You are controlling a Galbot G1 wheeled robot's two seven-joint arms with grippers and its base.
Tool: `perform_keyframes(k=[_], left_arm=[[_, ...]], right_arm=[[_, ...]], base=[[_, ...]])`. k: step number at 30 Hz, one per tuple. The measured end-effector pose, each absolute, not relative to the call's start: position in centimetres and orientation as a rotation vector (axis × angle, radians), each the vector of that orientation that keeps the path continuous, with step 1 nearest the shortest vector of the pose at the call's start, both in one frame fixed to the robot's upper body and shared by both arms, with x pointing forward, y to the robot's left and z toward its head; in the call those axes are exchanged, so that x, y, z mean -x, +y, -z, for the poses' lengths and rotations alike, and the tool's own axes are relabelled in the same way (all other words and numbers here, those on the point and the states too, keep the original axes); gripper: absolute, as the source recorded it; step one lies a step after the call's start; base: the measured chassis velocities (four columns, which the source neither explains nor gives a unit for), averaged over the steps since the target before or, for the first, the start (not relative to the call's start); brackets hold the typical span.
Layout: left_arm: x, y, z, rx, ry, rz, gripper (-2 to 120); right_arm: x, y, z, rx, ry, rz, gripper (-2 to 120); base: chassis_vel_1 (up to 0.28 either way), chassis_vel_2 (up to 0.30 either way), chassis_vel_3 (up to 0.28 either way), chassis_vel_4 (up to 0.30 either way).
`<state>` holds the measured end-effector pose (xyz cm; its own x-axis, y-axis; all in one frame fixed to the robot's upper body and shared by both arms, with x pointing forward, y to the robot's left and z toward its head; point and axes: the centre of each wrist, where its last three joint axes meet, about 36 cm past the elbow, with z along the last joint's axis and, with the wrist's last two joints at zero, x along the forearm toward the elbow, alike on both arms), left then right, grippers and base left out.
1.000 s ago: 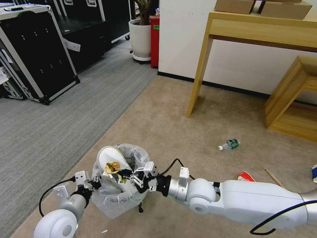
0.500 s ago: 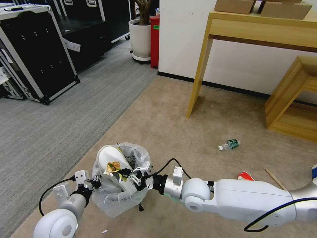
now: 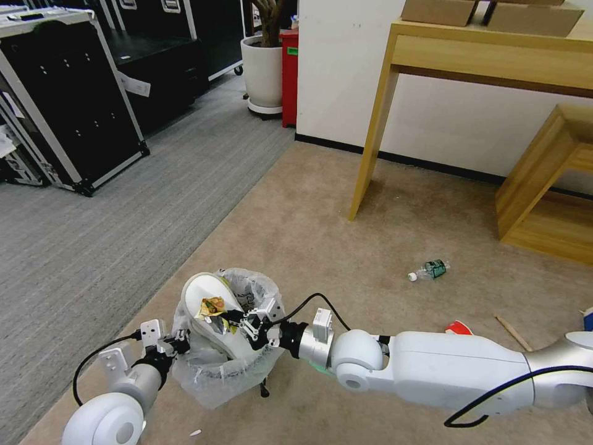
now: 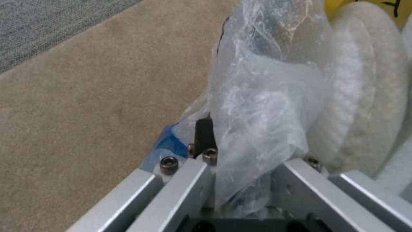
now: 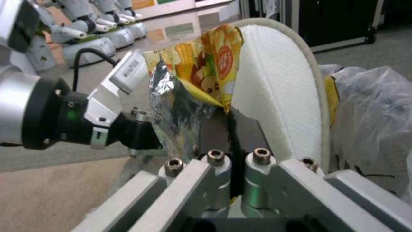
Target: Pick up the trash bin and place the garbage on the floor into it.
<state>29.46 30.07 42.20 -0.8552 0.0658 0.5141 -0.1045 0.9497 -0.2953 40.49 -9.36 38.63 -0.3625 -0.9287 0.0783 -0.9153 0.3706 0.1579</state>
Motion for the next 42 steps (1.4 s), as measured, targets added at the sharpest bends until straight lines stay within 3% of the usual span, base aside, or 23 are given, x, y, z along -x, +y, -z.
perform_keyframes(k=[2,6,9,18,20,22,24,28,42], left_arm=[[-29.4,30.0,-42.2,-0.026,-2.562,-0.428,1],[-29.3,30.0,-42.2,-0.026,-2.559,-0.428,1],[-29.2,30.0,-42.2,-0.025,-2.558,-0.427,1],[-29.0,29.9,-42.1,-0.026,-2.556,-0.424,1],[-29.0,29.9,-42.1,-0.025,-2.557,-0.424,1],[-29.0,29.9,-42.2,-0.024,-2.557,-0.424,1],[-28.9,29.9,-42.2,-0.025,-2.558,-0.423,1],[-28.9,29.9,-42.2,-0.026,-2.558,-0.422,1],[-29.1,30.2,-42.1,-0.035,-2.560,-0.416,1]], right_arm=[[-40.5,-9.3,-38.6,-1.673,-2.470,0.127,0],[-40.6,-9.4,-38.5,-1.669,-2.468,0.116,11],[-40.6,-9.4,-38.5,-1.668,-2.469,0.112,26],[-40.4,-9.6,-38.4,-1.670,-2.470,0.109,53],[-40.3,-9.7,-38.5,-1.671,-2.473,0.110,65],[-40.3,-9.7,-38.5,-1.672,-2.473,0.110,68],[-40.4,-9.8,-38.6,-1.674,-2.476,0.110,82],[-40.3,-9.9,-38.7,-1.676,-2.478,0.113,95],[-40.6,-10.5,-39.9,-1.671,-2.524,0.161,95]], base=[[0.000,0.000,0.000,0.000],[0.000,0.000,0.000,0.000],[0.000,0.000,0.000,0.000],[0.000,0.000,0.000,0.000],[0.000,0.000,0.000,0.000],[0.000,0.000,0.000,0.000],[0.000,0.000,0.000,0.000],[0.000,0.000,0.000,0.000],[0.000,0.000,0.000,0.000]])
